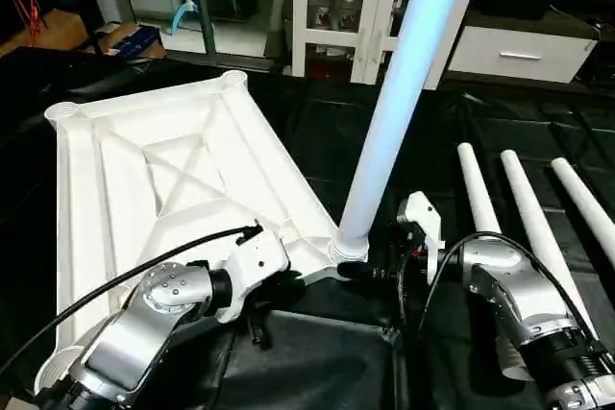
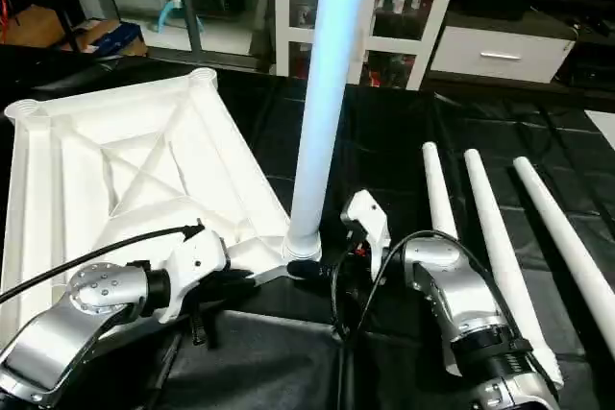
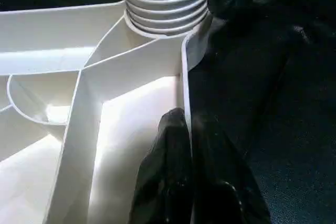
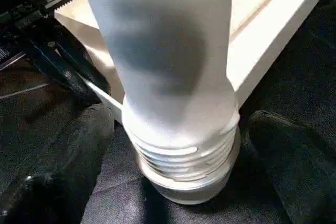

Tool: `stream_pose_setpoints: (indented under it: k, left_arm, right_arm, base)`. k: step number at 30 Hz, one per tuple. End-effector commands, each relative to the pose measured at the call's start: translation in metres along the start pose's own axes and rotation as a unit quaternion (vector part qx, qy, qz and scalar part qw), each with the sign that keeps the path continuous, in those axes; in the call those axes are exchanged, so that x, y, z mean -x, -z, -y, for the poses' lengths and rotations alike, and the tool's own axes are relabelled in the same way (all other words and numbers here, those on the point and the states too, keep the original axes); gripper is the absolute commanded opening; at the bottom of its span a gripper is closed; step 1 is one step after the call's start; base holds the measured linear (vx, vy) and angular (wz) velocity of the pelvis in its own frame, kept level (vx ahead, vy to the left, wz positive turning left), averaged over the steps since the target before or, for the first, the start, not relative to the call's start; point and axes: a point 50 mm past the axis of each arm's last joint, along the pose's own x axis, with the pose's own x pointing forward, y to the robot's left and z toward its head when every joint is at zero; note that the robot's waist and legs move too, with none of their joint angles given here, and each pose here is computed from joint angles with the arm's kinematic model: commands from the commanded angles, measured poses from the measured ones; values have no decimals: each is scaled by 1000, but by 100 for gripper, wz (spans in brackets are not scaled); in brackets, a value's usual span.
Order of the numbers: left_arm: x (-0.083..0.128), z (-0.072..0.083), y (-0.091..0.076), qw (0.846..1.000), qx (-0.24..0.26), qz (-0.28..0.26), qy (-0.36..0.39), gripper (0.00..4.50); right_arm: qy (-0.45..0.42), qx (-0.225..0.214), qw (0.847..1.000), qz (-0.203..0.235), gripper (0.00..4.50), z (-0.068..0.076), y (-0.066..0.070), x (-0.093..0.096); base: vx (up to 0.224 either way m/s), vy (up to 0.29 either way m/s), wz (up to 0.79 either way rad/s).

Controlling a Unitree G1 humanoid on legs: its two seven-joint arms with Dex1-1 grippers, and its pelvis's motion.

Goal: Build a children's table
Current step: Rotate leg to tighten

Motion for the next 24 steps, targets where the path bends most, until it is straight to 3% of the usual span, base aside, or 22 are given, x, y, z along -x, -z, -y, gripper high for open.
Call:
stream_pose_setpoints:
  k: [1,16,21,24]
  left_arm:
    - [-2,4,1,1000,-4,-6,19,0]
    - [-2,6,3,1000,-1,-11,27,0]
    - [-2,6,4,1000,2,-15,27,0]
    - [-6,5,4,1000,8,-17,19,0]
  right_arm:
    - [3,3,1000,1,418,2,-3,-2]
    - [-3,-10,1000,17,291,-2,-2,-5]
    - [16,-22,999,31,284,-1,0,-7]
    - [72,-40,996,41,283,4,3,-13]
  base:
    - [0,0,0]
    - [0,0,0]
    - [0,0,0]
    - [0,0,0]
